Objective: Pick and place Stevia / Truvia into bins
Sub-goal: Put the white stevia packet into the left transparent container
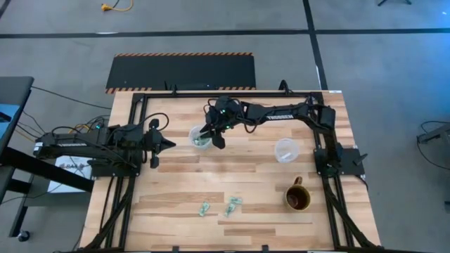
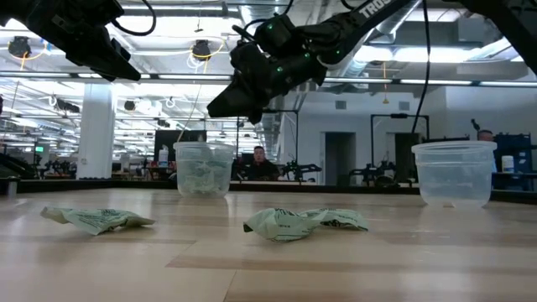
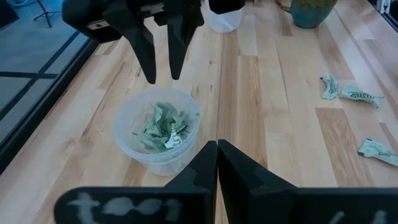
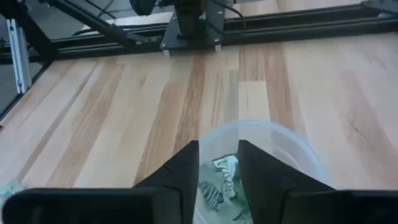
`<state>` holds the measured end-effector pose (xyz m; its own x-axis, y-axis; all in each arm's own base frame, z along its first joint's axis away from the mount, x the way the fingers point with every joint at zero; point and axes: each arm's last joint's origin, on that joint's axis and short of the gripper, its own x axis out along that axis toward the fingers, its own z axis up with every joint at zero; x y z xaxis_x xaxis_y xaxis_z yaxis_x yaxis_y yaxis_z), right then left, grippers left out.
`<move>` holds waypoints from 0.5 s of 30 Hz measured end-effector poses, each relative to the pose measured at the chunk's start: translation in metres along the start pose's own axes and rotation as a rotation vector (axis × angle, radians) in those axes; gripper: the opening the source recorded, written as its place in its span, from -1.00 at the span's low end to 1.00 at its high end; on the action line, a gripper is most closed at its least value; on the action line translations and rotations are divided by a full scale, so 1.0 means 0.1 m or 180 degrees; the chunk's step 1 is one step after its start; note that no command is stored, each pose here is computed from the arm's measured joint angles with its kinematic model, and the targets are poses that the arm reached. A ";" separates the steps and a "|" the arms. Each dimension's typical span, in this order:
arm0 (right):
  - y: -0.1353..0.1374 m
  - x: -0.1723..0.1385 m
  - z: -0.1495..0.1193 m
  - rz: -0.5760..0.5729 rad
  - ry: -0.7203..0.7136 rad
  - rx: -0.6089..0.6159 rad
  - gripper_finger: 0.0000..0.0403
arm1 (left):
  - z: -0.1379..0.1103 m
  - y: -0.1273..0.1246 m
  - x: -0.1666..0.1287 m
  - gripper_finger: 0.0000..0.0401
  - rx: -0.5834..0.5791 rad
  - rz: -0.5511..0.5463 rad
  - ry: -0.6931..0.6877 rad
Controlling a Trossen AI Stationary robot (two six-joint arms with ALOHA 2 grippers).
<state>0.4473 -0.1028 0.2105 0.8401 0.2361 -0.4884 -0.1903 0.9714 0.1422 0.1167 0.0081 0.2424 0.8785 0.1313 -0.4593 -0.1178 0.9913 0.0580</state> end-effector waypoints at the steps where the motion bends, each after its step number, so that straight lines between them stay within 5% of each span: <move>1: 0.00 0.00 -0.01 0.0002 0.0022 0.0010 -0.46 | 0.00 0.00 0.00 -1.00 0.0000 0.0000 0.0000; 7: 0.17 -0.13 -0.01 0.0204 0.0393 0.0113 -0.39 | 0.00 0.00 0.00 -1.00 0.0000 0.0000 0.0000; 15: 1.07 -0.45 0.15 0.0512 0.1073 -0.0136 -0.39 | 0.00 0.00 0.00 -1.00 0.0000 0.0000 0.0003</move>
<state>0.3963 -0.0095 0.2604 0.5846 0.3744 -0.7197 -0.3334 0.9197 0.2076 0.1167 0.0081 0.2423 0.8781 0.1311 -0.4601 -0.1176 0.9914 0.0580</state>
